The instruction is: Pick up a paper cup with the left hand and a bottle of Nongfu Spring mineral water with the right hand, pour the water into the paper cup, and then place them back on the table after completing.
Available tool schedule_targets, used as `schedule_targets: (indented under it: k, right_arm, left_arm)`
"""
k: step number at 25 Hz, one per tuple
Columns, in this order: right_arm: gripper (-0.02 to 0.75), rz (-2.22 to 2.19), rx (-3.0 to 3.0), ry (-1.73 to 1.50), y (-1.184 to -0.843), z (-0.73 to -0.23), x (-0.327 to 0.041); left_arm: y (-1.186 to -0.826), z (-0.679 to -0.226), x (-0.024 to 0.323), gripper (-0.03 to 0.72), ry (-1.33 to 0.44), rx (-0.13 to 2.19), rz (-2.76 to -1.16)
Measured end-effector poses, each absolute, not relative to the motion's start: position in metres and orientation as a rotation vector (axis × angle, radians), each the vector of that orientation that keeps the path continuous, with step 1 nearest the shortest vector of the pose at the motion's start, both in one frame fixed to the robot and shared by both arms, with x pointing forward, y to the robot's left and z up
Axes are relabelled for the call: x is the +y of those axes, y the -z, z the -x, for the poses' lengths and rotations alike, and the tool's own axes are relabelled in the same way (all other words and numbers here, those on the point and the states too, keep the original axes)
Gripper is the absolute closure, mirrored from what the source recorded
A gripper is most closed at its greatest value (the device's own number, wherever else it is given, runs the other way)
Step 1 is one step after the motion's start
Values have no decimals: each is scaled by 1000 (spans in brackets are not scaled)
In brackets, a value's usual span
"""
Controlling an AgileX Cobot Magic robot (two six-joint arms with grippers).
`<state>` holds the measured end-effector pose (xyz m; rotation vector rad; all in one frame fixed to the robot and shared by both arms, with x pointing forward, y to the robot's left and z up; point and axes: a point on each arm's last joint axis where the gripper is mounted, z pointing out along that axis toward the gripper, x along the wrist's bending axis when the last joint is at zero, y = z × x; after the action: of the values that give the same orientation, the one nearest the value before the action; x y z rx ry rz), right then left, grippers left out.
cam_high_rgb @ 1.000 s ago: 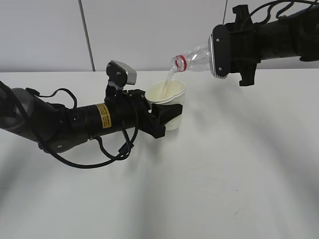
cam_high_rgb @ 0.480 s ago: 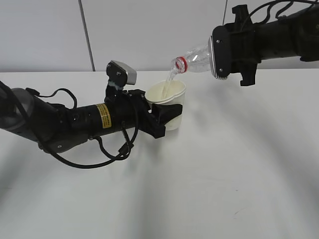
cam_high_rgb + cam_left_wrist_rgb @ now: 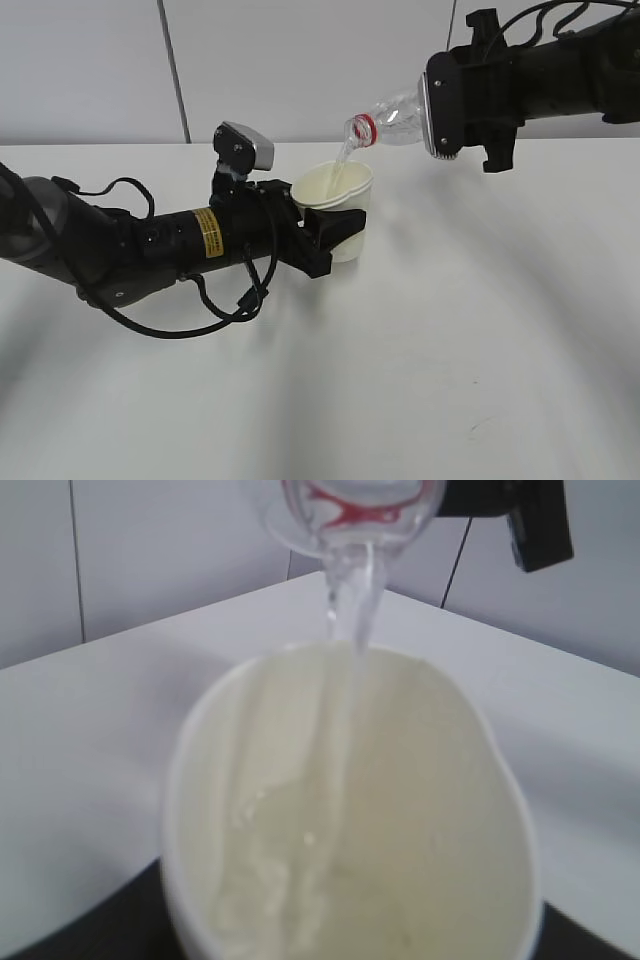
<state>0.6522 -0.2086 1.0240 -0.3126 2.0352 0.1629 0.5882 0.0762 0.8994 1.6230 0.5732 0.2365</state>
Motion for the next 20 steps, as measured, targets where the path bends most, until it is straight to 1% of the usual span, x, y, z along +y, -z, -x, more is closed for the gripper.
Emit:
schedule_targets:
  k: [20]
  right_arm:
    - [330, 289, 2036, -159, -1024, -653, -210]
  left_arm:
    - [-899, -588, 76, 320, -236, 574, -1624]
